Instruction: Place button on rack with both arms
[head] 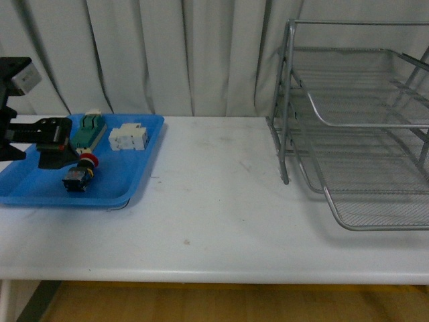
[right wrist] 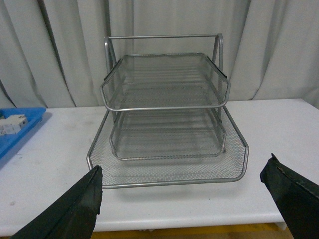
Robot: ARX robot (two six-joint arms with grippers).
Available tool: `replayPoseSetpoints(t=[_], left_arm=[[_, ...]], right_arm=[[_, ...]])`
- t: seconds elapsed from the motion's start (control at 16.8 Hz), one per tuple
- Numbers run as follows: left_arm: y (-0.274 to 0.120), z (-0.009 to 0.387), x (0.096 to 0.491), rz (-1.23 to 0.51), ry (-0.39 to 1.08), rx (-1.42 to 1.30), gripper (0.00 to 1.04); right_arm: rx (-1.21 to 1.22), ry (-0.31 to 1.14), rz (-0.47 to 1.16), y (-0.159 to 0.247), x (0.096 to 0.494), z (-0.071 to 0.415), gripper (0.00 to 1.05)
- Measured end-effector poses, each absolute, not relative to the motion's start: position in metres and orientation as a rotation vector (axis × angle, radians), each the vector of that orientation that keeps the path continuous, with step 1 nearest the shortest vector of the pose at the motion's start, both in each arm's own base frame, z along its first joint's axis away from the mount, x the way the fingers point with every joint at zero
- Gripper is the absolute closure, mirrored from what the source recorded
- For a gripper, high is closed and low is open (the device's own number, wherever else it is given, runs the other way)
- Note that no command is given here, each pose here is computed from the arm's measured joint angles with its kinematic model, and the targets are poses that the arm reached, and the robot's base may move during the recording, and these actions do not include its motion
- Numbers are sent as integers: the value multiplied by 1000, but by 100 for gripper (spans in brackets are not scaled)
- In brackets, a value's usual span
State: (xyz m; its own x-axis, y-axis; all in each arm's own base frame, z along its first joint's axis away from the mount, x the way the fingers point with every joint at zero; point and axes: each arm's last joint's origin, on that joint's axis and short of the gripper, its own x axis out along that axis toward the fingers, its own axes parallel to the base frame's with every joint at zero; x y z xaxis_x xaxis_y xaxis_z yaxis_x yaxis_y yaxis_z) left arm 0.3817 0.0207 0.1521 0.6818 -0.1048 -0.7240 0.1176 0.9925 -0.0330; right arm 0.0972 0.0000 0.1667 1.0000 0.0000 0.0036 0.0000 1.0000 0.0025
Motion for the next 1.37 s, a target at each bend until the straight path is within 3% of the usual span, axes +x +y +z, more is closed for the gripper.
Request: replayPoseSetpoints(t=[0.42, 0.9, 1.07, 1.25, 1.37], left_arm=[[36, 112, 468, -93, 911, 11, 7], [43, 65, 502, -65, 972, 44, 7], [44, 67, 509, -58, 965, 43, 33], [42, 65, 501, -64, 958, 35, 66], [37, 70, 487, -73, 971, 33, 69]], right_arm=[[2, -4, 0, 0, 97, 167, 6], [2, -4, 0, 0, 97, 167, 6], [2, -4, 0, 0, 97, 167, 6], [2, -4, 0, 0, 97, 167, 6], [2, -4, 0, 0, 97, 167, 6]])
